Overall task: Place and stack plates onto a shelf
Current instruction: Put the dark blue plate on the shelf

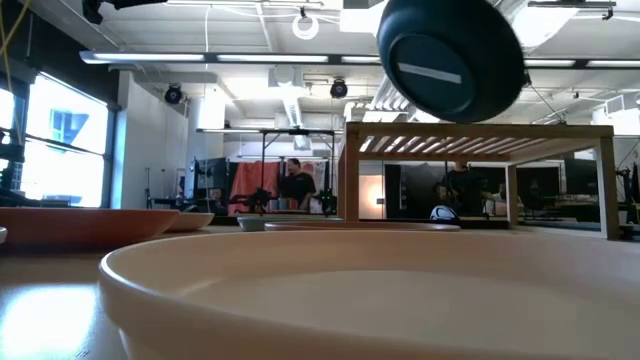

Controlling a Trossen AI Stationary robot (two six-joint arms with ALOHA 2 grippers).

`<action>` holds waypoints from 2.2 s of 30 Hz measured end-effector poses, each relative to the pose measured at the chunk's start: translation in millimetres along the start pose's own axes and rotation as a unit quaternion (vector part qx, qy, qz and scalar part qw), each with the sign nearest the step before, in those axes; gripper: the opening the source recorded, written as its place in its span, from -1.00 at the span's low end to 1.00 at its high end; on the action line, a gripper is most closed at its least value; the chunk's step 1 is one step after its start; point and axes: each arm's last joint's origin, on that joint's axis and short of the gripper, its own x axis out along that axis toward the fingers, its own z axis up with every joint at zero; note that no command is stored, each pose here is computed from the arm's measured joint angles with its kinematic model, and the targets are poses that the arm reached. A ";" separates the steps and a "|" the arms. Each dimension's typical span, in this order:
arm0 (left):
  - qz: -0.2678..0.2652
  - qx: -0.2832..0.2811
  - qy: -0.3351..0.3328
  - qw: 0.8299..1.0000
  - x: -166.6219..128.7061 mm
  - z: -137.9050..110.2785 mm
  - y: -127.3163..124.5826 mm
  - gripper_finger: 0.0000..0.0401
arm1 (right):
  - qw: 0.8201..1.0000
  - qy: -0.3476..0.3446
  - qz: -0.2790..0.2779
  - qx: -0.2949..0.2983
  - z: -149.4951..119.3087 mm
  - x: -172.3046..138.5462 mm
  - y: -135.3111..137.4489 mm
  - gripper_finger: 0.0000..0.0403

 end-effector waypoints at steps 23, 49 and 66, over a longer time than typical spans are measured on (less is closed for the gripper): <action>0.001 0.000 0.000 1.000 0.0 0.0 0.0 -1.00 | 0.984 -0.093 -0.052 -0.140 78.9 -18.0 -59.2 -1.00; 0.025 -0.026 -0.001 0.999 0.0 0.2 1.4 -1.00 | 0.953 -0.004 -0.183 -0.241 47.7 -0.3 -157.9 -1.00; 0.101 -0.034 -0.004 0.994 -0.5 0.6 5.7 -1.00 | 0.929 0.115 -0.255 -0.242 24.5 58.0 -189.9 -1.00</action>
